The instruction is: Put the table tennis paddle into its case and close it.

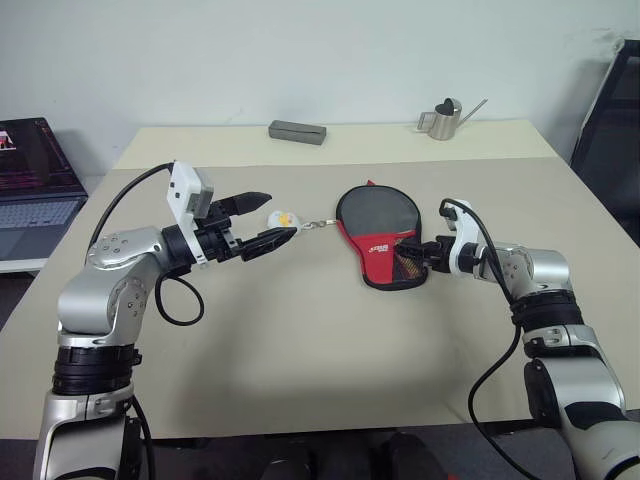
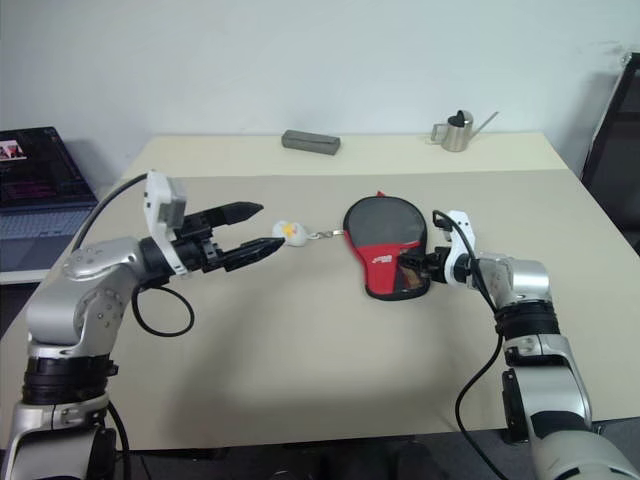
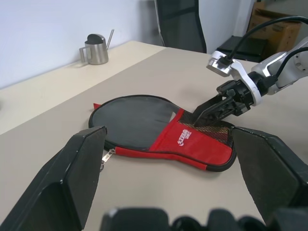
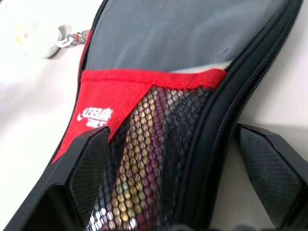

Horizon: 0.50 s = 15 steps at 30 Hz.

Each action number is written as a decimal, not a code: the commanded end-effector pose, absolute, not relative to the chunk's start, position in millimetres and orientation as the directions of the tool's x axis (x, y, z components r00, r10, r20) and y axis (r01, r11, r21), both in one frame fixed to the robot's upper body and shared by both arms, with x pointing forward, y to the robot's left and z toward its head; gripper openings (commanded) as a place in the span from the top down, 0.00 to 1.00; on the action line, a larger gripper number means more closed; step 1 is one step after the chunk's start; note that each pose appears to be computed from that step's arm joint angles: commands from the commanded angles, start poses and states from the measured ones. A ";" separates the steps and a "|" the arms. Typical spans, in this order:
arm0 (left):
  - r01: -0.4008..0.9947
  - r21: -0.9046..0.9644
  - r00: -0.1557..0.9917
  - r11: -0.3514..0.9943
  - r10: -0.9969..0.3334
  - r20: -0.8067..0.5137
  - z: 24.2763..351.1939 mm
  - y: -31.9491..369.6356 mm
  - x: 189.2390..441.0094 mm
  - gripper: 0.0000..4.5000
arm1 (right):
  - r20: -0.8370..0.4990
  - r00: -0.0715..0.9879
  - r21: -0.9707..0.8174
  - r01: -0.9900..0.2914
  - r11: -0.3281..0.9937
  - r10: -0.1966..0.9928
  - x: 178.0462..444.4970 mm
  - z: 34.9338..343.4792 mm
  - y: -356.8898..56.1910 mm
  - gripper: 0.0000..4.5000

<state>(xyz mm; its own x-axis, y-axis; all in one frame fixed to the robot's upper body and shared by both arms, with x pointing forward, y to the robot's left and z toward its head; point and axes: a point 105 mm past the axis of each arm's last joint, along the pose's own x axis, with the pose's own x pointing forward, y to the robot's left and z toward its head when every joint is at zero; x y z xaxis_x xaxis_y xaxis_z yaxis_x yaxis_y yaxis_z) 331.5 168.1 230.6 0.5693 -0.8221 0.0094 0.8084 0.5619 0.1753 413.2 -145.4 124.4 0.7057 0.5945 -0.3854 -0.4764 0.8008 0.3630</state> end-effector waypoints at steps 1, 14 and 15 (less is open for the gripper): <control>0.803 0.223 0.557 0.552 -0.829 0.045 245.9 167.1 326.6 0.00 | -0.331 0.717 0.400 -0.482 0.779 0.614 419.9 136.5 -139.6 0.01; 0.804 0.224 0.556 0.551 -0.830 0.045 244.9 165.7 327.4 0.00 | -0.315 0.730 0.491 -0.421 0.763 0.606 429.3 132.8 -134.8 0.01; 0.803 0.224 0.557 0.551 -0.830 0.045 244.9 165.8 327.4 0.00 | -0.315 0.731 0.493 -0.419 0.763 0.605 429.6 132.2 -134.7 0.01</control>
<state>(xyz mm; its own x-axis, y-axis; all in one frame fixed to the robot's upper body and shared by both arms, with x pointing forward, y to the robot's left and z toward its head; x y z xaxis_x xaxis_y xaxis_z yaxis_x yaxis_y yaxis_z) 331.6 168.0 230.8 0.5695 -0.8220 0.0099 0.8082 0.5621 0.1757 426.5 -136.6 126.0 0.7218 0.6048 -0.3365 -0.4140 0.7670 0.4902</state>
